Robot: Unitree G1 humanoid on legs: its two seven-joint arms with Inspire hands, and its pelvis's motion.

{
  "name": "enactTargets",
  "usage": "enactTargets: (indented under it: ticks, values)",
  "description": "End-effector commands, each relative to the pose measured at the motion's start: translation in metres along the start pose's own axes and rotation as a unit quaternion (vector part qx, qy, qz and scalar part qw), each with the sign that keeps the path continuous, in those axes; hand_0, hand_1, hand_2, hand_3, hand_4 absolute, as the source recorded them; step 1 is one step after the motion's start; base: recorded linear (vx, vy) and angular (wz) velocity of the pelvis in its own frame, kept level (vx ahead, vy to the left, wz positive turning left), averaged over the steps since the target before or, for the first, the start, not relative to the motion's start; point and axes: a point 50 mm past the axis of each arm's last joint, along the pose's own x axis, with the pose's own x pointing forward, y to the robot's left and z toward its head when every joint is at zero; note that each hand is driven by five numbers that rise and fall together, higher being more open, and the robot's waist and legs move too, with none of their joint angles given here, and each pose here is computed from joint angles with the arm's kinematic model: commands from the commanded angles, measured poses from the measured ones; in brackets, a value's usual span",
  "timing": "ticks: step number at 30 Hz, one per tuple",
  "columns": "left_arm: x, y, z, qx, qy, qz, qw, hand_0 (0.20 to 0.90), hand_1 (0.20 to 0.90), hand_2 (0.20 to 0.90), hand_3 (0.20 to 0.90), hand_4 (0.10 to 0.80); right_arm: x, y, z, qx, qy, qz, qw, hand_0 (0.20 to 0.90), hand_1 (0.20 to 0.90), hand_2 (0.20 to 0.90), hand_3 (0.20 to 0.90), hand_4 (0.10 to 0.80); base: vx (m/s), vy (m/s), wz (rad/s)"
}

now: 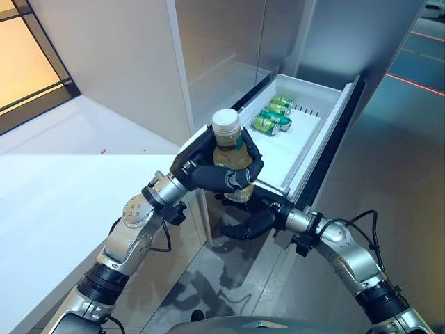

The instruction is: Put drinks into fridge and close the fridge

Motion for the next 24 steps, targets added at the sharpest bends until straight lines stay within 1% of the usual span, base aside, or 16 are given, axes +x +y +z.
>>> enactTargets:
  ticks: [1, 5, 10, 14, 19, 20, 21, 24]
  values:
    - [0.026, 0.003, 0.044, 0.045, -0.115, -0.027, 0.992, 0.300, 0.300, 0.300, 0.200, 0.100, 0.005, -0.001, 0.071, -0.038, -0.151, 0.054, 0.986, 0.900, 0.900, 0.900, 0.900, 0.800, 0.000, 0.000, 0.00]
    - [0.030, 0.005, 0.038, 0.052, -0.092, -0.020, 0.994, 0.300, 0.300, 0.300, 0.200, 0.100, 0.009, 0.004, 0.075, -0.017, -0.147, 0.098, 0.984, 0.900, 0.900, 0.900, 0.900, 0.800, 0.000, 0.000, 0.00]
    - [0.033, 0.012, 0.030, 0.063, -0.069, 0.003, 0.996, 0.300, 0.300, 0.300, 0.200, 0.100, 0.011, 0.009, 0.087, -0.032, -0.154, 0.135, 0.978, 0.900, 0.900, 0.900, 0.900, 0.800, 0.000, 0.000, 0.00]
    - [0.033, 0.016, 0.024, 0.063, -0.055, 0.021, 0.996, 0.300, 0.300, 0.300, 0.200, 0.100, 0.012, 0.010, 0.095, -0.048, -0.168, 0.141, 0.975, 0.900, 0.900, 0.900, 0.900, 0.800, 0.000, 0.000, 0.00]
    - [0.032, 0.020, 0.018, 0.054, -0.045, 0.039, 0.997, 0.300, 0.300, 0.300, 0.200, 0.100, 0.009, 0.002, 0.106, -0.048, -0.196, 0.089, 0.975, 0.900, 0.900, 0.900, 0.900, 0.800, 0.000, 0.000, 0.00]
    - [0.031, 0.019, 0.017, 0.048, -0.048, 0.039, 0.997, 0.300, 0.300, 0.300, 0.200, 0.100, 0.007, -0.002, 0.106, -0.028, -0.200, 0.067, 0.977, 0.900, 0.900, 0.900, 0.900, 0.800, 0.000, 0.000, 0.00]
    - [0.031, 0.019, 0.017, 0.048, -0.048, 0.039, 0.997, 0.300, 0.300, 0.300, 0.200, 0.100, 0.007, -0.002, 0.106, -0.028, -0.200, 0.067, 0.977, 0.900, 0.900, 0.900, 0.900, 0.800, 0.000, 0.000, 0.00]
    - [0.029, 0.015, 0.020, 0.041, -0.072, 0.041, 0.996, 0.300, 0.300, 0.300, 0.200, 0.100, 0.006, -0.011, 0.099, 0.038, -0.207, 0.011, 0.978, 0.900, 0.900, 0.900, 0.900, 0.800, 0.000, 0.000, 0.00]
